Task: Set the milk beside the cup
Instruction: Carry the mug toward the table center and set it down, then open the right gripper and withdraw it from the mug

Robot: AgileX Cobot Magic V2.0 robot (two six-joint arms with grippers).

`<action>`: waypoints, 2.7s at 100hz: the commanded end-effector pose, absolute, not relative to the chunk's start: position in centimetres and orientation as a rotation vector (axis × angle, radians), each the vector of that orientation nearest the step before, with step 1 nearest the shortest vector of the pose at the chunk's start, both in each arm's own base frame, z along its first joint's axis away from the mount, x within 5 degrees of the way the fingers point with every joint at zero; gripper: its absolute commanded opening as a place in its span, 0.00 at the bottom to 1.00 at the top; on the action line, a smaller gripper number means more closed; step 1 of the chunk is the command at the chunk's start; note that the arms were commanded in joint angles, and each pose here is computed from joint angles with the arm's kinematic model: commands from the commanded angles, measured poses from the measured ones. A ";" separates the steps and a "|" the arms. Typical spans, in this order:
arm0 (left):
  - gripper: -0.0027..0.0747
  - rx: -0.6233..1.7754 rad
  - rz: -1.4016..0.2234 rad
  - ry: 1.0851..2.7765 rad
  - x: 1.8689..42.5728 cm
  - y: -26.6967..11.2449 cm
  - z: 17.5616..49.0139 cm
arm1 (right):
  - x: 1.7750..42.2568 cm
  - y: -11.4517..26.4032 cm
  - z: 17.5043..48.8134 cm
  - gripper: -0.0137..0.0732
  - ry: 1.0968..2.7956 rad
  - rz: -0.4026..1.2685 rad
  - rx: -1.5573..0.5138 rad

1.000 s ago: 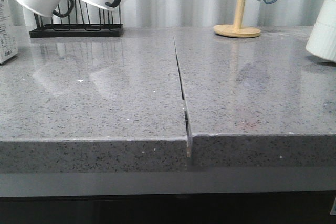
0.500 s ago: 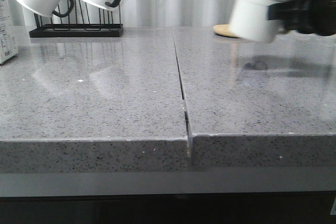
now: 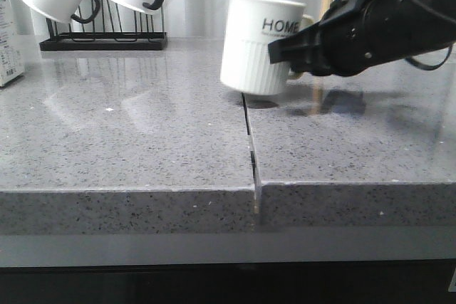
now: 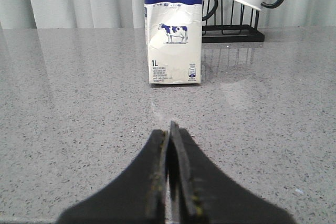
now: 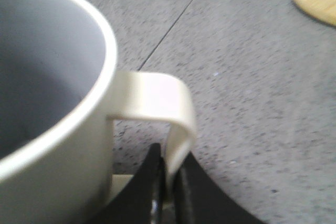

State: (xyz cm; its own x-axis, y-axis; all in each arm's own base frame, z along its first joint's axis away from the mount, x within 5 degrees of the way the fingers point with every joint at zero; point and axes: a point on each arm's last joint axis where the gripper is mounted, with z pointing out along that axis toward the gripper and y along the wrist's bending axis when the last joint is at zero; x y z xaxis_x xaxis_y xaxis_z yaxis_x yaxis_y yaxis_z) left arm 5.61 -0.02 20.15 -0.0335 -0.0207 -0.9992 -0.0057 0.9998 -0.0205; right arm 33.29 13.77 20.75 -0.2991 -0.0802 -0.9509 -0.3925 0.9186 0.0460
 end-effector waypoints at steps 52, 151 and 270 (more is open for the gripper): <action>0.01 -0.035 -0.023 1.521 5.5 0.0 20.0 | 33.6 14.9 22.8 0.57 1.745 0.348 -0.367; 0.01 -0.035 -0.023 1.521 5.5 0.0 20.0 | 18.2 8.1 28.8 0.08 1.565 0.360 -0.330; 0.01 -0.039 -0.018 1.446 5.4 0.1 20.9 | 4.2 1.6 28.3 0.08 1.577 0.343 -0.262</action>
State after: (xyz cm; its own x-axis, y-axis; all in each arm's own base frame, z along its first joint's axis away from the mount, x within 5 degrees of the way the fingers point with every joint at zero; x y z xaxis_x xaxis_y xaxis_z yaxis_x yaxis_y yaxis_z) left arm 5.62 0.01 20.41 -0.0044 -0.0205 -0.9998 -0.0081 0.9998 -0.0205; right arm 4.20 1.57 27.03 -0.1132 0.0113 -0.9935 -0.3688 0.9280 0.0525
